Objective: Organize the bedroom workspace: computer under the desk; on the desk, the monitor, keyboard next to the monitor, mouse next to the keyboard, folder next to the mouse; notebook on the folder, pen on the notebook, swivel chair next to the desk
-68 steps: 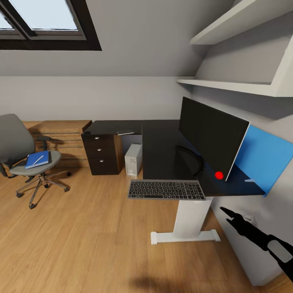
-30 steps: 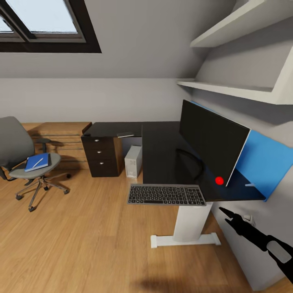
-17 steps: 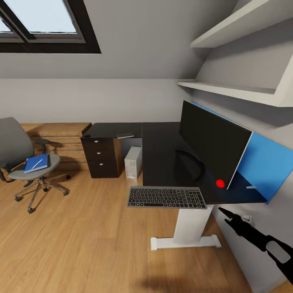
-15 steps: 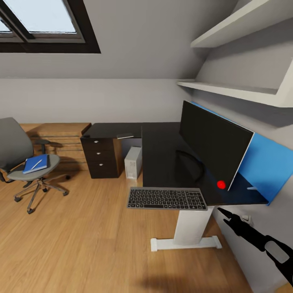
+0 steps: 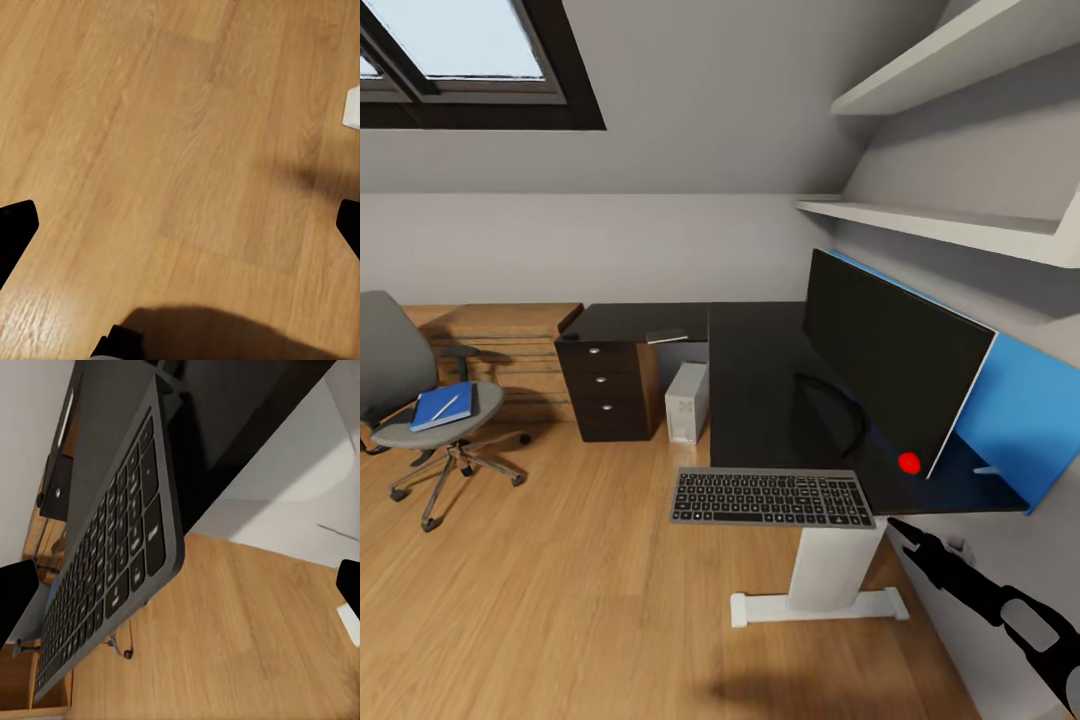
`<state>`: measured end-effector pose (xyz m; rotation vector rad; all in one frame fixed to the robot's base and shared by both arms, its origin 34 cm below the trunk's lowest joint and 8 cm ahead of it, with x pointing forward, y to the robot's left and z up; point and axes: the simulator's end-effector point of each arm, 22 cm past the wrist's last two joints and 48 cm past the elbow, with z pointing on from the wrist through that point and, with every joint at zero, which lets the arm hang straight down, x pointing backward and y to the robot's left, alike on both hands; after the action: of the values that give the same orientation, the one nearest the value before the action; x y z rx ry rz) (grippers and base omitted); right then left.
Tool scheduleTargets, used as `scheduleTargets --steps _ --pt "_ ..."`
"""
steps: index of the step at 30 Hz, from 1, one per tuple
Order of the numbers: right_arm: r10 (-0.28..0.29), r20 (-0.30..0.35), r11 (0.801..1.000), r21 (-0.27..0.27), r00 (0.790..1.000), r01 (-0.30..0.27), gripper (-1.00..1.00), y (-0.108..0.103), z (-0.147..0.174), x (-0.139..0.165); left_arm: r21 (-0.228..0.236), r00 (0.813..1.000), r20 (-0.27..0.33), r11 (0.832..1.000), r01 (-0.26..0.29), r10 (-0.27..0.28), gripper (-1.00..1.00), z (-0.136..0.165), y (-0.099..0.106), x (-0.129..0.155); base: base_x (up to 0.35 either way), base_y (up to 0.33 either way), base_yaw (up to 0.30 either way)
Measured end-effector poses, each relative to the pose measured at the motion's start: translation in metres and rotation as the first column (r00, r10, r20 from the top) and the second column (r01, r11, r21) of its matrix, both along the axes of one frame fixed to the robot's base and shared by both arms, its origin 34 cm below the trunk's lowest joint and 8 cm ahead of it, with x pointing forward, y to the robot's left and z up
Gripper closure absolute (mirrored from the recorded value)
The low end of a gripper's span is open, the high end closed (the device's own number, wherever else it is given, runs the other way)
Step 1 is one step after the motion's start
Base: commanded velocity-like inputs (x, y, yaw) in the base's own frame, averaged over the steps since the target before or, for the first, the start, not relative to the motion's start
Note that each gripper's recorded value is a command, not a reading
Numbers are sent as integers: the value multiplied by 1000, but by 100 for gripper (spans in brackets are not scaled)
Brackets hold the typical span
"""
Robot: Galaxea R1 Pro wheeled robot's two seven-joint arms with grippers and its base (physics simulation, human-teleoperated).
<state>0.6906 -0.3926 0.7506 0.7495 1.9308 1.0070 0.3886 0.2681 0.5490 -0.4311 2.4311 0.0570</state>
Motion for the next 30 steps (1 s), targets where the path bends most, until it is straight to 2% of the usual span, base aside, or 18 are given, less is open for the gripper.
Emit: scheduleTargets --steps 15,30 --pt "4 -2 1000 -1 1000 -4 -100 2 -1 0 -1 1000 1 1000 4 -4 -100 0 -1 0 140 0 0" --pt "9 -4 1000 3 1000 -9 -100 6 -2 0 -1 1000 0 1000 3 -3 -100 0 -1 0 16 0 0"
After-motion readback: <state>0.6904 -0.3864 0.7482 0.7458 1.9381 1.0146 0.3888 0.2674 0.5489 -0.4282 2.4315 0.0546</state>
